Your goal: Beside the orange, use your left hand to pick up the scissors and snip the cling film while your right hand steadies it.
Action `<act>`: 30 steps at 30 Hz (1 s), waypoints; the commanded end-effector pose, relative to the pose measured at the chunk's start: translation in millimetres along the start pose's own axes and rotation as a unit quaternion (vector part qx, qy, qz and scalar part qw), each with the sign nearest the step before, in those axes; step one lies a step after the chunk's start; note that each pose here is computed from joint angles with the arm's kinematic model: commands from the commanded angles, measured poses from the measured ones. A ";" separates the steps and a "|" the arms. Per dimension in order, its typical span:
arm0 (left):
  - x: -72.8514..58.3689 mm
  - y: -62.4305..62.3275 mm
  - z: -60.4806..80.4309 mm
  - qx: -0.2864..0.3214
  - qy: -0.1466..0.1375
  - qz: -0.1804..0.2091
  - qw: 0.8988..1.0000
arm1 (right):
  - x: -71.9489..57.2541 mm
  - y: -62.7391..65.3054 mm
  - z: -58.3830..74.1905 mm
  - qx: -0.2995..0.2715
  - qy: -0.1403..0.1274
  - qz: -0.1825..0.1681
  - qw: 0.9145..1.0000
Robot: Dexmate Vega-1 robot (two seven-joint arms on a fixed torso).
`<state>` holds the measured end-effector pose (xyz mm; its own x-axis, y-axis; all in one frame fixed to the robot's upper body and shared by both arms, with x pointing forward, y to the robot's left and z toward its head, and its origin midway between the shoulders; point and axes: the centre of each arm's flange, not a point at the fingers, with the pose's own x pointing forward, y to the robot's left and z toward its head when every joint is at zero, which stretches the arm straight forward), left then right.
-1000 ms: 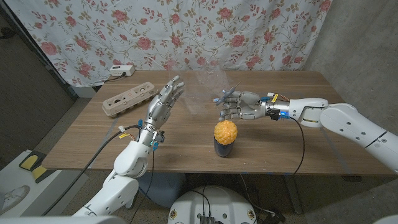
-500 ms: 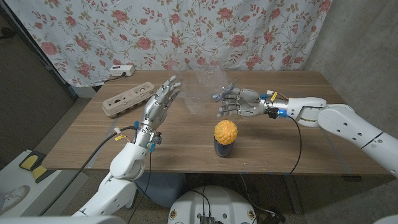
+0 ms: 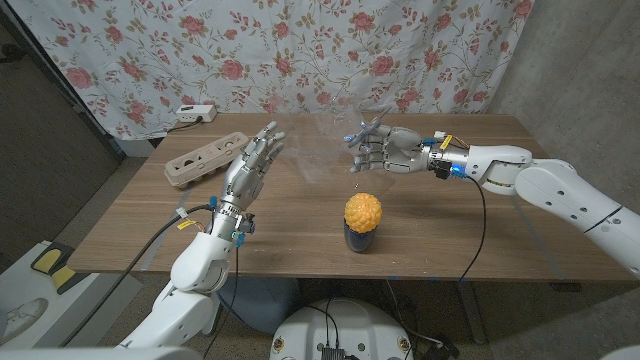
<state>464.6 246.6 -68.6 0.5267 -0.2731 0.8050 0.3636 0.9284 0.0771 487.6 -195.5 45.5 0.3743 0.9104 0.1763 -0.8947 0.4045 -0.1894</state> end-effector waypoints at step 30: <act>17.7 1.1 -13.2 -0.013 0.016 -0.025 0.999 | -48.9 42.8 6.7 -0.030 -0.013 -0.024 0.999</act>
<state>478.2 241.6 -63.1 0.5288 -0.3116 0.7895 0.3961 0.9132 0.0951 436.2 -216.8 37.9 0.3972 0.8924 0.2140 -0.8637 0.4423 -0.2415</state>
